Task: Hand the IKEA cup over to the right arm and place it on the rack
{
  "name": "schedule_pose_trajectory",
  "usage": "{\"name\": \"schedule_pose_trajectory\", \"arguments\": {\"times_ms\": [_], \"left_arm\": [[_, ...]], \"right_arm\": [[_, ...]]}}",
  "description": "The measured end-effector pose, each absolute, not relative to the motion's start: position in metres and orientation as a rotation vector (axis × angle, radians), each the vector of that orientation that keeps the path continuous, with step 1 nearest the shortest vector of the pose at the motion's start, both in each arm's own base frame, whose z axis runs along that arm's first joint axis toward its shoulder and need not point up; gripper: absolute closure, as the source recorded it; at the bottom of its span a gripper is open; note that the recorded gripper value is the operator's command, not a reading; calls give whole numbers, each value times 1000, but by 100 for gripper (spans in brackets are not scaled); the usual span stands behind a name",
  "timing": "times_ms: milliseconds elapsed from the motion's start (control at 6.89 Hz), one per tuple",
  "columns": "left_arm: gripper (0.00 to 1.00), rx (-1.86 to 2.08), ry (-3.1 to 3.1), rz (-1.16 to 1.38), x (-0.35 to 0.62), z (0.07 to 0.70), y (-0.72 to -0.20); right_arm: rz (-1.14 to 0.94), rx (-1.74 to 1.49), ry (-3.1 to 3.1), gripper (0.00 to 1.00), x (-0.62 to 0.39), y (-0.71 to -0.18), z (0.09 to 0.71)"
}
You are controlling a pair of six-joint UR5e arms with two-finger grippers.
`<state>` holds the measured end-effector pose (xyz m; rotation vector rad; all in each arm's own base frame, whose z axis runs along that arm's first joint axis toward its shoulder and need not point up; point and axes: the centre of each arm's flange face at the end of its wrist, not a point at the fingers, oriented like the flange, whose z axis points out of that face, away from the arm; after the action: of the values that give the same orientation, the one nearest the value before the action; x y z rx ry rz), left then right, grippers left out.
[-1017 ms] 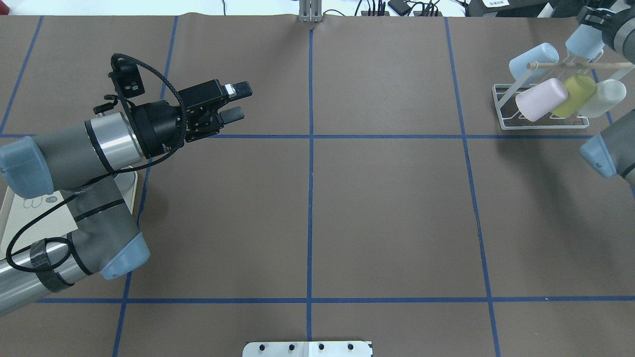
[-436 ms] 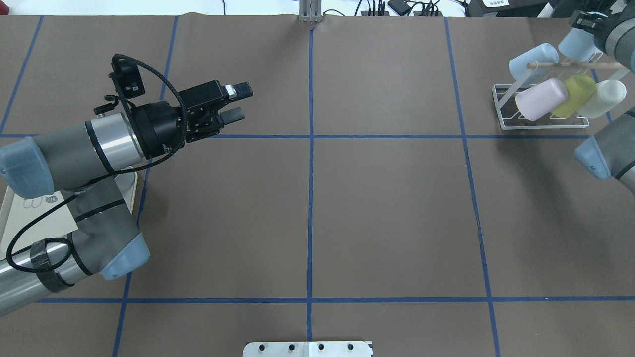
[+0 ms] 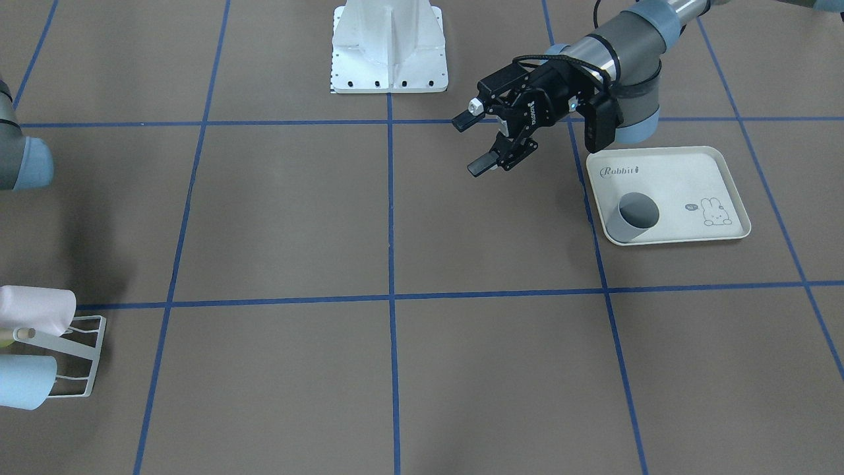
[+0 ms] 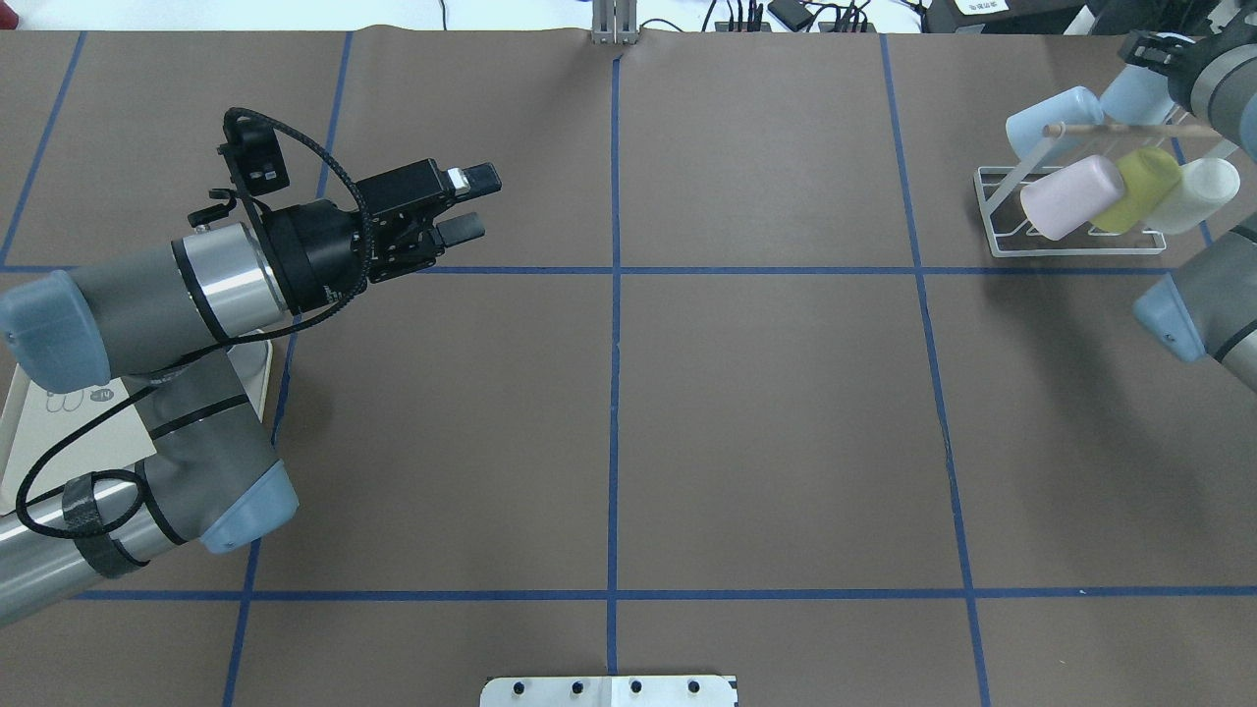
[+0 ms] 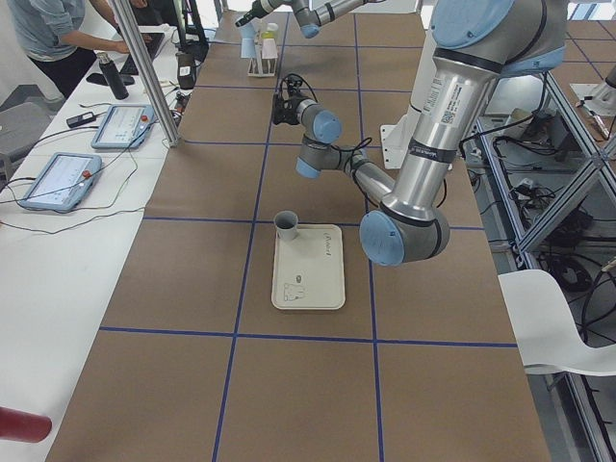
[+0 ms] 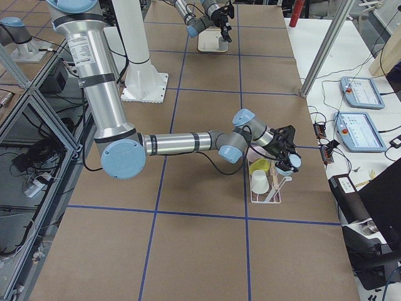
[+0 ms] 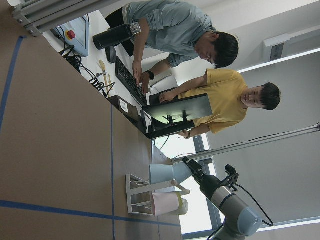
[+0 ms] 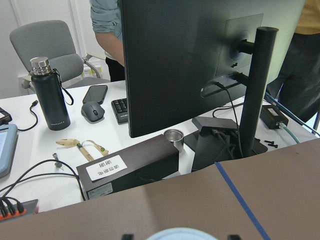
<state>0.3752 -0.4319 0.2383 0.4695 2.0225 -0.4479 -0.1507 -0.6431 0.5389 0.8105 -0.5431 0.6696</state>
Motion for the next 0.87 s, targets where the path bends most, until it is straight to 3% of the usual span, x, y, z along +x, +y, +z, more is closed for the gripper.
{"name": "schedule_pose_trajectory", "arguments": {"times_ms": [145,871], "left_arm": [[0,470,2023,-448,375,238,-432],[0,469,2020,-449,376,237,-433]], "right_arm": [[668,811,-544,1,-152,-644,538],[658,810,-544,1,-156,-644,538]]}}
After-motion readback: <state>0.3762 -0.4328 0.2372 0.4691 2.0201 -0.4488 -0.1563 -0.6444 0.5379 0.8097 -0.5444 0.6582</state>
